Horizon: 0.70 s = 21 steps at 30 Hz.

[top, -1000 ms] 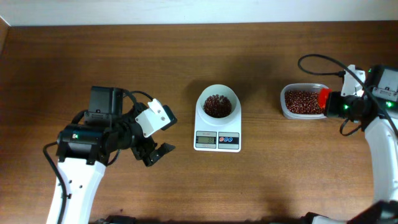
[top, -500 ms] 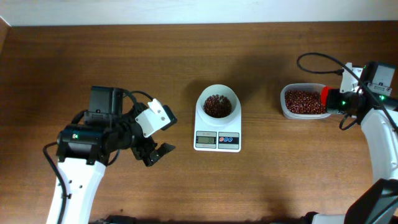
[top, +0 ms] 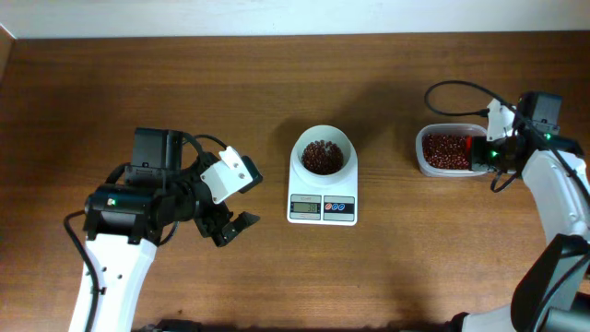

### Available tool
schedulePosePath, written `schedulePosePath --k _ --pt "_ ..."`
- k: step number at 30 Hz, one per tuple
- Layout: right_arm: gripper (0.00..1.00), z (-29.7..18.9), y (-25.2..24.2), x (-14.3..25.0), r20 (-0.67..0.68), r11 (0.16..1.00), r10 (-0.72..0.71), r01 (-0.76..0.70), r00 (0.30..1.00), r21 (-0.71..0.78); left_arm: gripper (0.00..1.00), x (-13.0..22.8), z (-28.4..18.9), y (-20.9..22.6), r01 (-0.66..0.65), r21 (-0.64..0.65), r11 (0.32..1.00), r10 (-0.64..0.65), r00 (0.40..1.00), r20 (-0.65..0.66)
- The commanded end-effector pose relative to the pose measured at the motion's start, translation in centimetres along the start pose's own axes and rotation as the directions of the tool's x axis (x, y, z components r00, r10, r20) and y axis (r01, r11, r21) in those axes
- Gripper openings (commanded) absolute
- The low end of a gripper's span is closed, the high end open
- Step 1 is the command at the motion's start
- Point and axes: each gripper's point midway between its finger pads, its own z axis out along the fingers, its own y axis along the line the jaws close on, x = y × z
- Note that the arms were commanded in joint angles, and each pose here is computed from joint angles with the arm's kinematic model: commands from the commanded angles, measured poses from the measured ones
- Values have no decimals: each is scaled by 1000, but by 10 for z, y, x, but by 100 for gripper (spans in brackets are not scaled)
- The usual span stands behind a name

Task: Scoop and weigh 50g on scale
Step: 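Dip the red scoop into the beans with the right gripper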

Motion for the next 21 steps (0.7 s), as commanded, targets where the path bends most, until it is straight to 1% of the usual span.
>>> schedulePosePath --k 1,12,16,21 --pt "4 7 21 4 -14 994 0 -2 1000 -112 99 -5 -4 3 0 -13 1000 0 1000 13" --pt "4 2 47 4 -9 964 18 -19 1000 -264 99 -5 -4 3 0 -13 1000 0 1000 14" --pt "4 2 48 4 -12 963 26 -28 1000 -267 99 -5 -4 3 0 -13 1000 0 1000 13" --pt "4 0 38 5 -23 960 95 -98 995 -264 99 -5 -4 3 0 -13 1000 0 1000 14"
